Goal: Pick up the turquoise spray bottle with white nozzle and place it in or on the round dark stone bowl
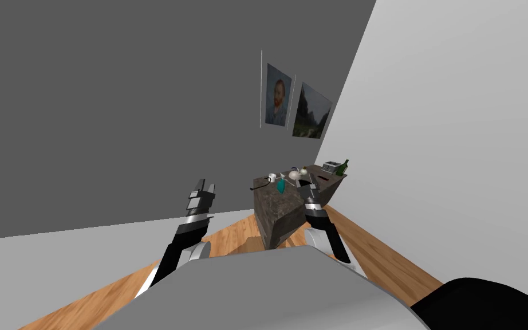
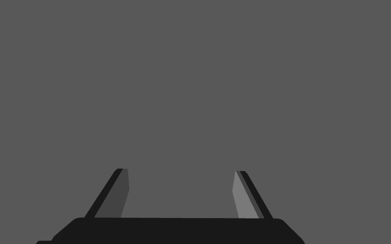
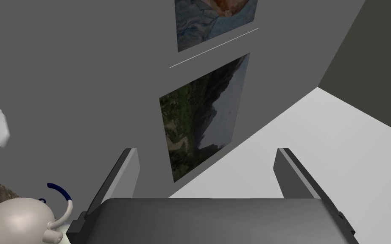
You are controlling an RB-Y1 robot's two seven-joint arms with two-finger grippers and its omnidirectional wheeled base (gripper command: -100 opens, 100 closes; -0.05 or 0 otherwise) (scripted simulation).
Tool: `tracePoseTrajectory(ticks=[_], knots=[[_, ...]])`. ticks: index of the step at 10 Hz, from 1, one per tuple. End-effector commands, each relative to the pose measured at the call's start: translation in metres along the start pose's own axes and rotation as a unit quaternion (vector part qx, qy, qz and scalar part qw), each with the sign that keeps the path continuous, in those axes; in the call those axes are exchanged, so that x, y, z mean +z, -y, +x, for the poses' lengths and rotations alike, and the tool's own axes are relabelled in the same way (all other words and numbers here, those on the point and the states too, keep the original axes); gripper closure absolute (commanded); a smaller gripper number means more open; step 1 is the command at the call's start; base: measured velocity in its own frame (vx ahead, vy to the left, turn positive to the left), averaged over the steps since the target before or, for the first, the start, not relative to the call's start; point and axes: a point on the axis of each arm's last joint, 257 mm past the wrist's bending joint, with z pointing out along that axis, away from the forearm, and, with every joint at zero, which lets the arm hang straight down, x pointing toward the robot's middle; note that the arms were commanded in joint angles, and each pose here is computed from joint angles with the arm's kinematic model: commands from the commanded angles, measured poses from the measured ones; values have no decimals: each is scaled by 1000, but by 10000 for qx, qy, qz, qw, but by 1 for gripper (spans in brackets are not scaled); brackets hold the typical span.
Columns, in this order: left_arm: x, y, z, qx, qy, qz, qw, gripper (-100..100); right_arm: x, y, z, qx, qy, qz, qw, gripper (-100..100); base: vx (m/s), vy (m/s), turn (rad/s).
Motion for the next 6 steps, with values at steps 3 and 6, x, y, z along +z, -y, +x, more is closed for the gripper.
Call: tracePoseTrajectory(ticks=[3, 6], knots=[[0, 0, 0, 0, 0, 0, 10000, 0, 5, 37, -7, 732, -49, 489, 9961, -100, -56, -82, 35], [0, 0, 0, 0, 0, 0, 10000, 0, 7, 60, -14, 1233, -5, 790, 9892, -100, -44, -77, 29]])
